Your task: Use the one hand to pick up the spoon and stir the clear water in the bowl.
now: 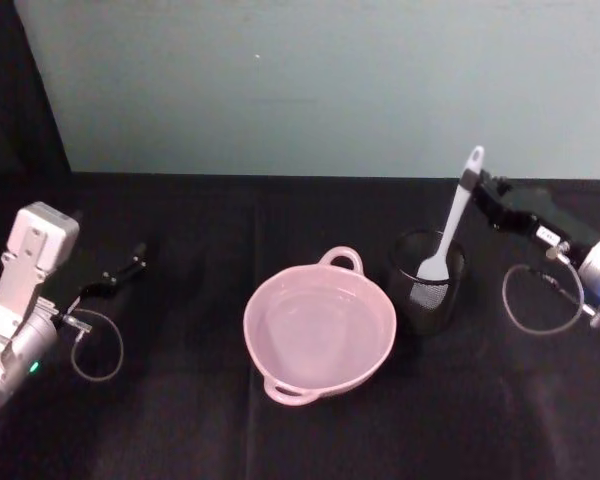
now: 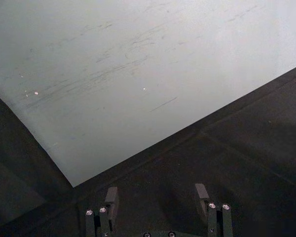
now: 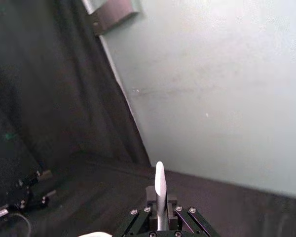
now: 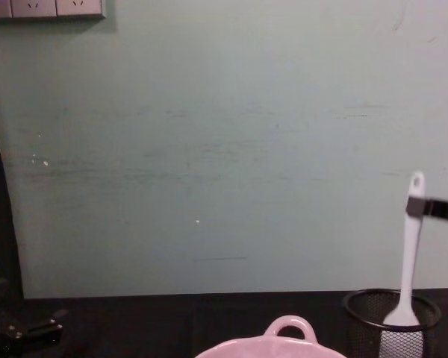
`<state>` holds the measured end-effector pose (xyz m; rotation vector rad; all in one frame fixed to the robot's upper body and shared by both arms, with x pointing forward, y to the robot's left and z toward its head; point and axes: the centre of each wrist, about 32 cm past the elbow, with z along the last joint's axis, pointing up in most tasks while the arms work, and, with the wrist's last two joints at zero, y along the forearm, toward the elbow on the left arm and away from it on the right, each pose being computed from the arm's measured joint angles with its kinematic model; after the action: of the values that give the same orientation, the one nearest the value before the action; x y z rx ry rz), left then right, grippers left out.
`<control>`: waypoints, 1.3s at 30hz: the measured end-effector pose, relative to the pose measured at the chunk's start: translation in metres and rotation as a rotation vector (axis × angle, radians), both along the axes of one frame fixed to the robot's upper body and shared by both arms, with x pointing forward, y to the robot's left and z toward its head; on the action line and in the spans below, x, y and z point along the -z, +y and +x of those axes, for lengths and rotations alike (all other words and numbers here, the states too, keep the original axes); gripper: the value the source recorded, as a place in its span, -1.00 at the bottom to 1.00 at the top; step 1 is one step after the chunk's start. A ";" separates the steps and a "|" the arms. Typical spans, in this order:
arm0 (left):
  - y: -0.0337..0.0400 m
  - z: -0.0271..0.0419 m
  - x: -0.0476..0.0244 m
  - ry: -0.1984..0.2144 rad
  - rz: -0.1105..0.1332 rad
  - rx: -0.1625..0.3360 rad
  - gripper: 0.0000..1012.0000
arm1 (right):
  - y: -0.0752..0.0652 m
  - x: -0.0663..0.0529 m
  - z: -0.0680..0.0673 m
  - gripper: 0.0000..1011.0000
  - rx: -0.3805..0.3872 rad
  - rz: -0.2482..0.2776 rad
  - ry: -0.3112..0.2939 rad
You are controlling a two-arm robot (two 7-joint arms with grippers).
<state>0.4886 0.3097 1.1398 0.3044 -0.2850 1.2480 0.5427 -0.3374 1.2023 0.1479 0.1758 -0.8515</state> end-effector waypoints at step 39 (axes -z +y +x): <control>0.0000 0.0000 0.0000 0.000 0.000 0.000 0.99 | 0.009 -0.083 -0.011 -0.78 -0.040 -0.140 -0.219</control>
<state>0.4886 0.3097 1.1398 0.3044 -0.2850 1.2479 0.5319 -0.3288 1.2852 0.1053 -0.0862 -0.7993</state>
